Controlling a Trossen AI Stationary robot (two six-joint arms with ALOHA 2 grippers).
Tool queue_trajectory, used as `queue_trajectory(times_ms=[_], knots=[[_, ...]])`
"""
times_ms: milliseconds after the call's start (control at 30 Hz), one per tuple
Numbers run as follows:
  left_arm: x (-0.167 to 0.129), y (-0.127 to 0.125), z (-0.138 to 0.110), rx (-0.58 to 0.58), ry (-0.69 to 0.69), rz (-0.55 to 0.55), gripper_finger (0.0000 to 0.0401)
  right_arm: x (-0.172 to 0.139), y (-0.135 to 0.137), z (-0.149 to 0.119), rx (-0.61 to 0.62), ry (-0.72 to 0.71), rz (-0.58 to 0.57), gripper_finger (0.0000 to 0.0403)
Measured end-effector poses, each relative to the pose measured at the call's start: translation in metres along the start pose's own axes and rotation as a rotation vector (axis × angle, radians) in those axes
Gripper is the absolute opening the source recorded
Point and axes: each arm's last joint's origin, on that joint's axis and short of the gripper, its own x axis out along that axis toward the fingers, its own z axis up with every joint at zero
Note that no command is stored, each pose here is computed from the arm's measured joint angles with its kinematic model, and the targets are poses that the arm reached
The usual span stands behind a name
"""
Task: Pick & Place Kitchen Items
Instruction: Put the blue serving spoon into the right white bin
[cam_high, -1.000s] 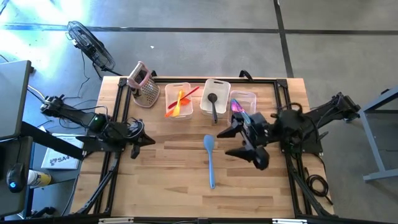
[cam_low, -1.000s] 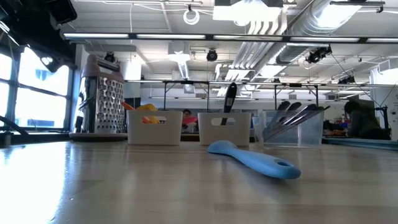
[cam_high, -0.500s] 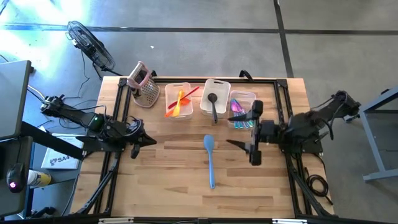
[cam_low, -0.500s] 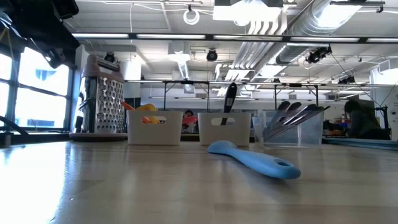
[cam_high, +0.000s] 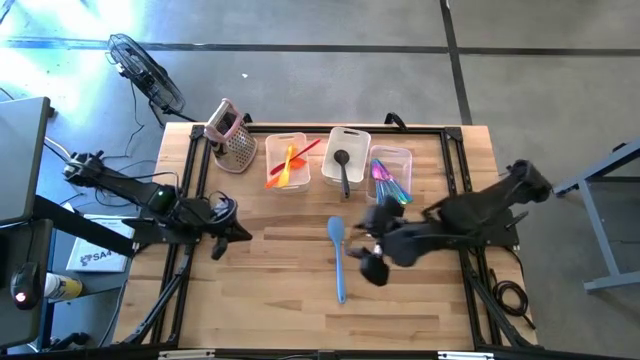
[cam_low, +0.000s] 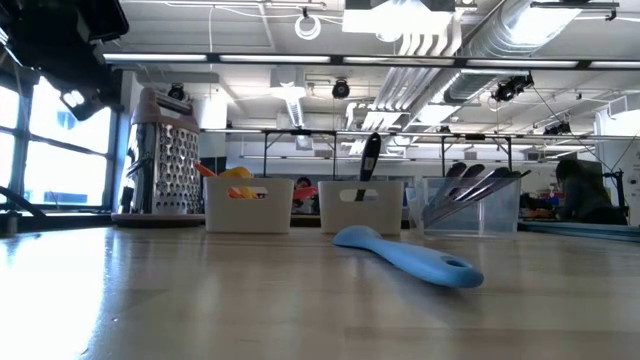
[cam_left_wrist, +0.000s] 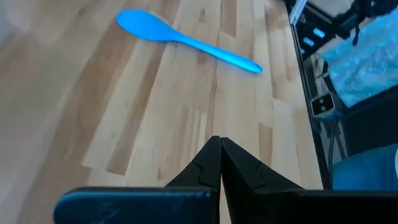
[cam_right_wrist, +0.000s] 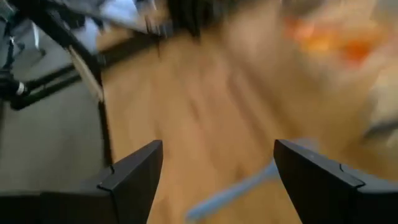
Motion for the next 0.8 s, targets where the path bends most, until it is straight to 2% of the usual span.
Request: queue_trajectory(times_ms=[100, 167, 300, 400, 567, 800], knots=[[0.006, -0.002, 0.000, 0.000, 0.026, -0.016, 0.0001, 0.029, 0.000, -0.010, 0.132, 0.203, 0.013, 0.0300], [0.010, -0.003, 0.000, 0.000, 0.035, -0.017, 0.0001, 0.051, 0.001, -0.019, 0.211, 0.303, -0.030, 0.0300], [0.017, -0.004, 0.000, -0.002, 0.052, -0.004, 0.0001, 0.087, 0.003, -0.035, 0.333, 0.400, -0.141, 0.0300], [0.022, -0.003, -0.002, -0.023, 0.076, 0.014, 0.0001, 0.111, 0.002, -0.044, 0.378, 0.461, -0.187, 0.0300], [0.027, -0.004, -0.005, -0.067, 0.129, 0.003, 0.0001, 0.141, -0.003, -0.053, 0.387, 0.507, -0.240, 0.0300], [0.028, -0.004, -0.006, -0.095, 0.151, -0.008, 0.0001, 0.159, -0.003, -0.050, 0.469, 0.504, -0.183, 0.0300]])
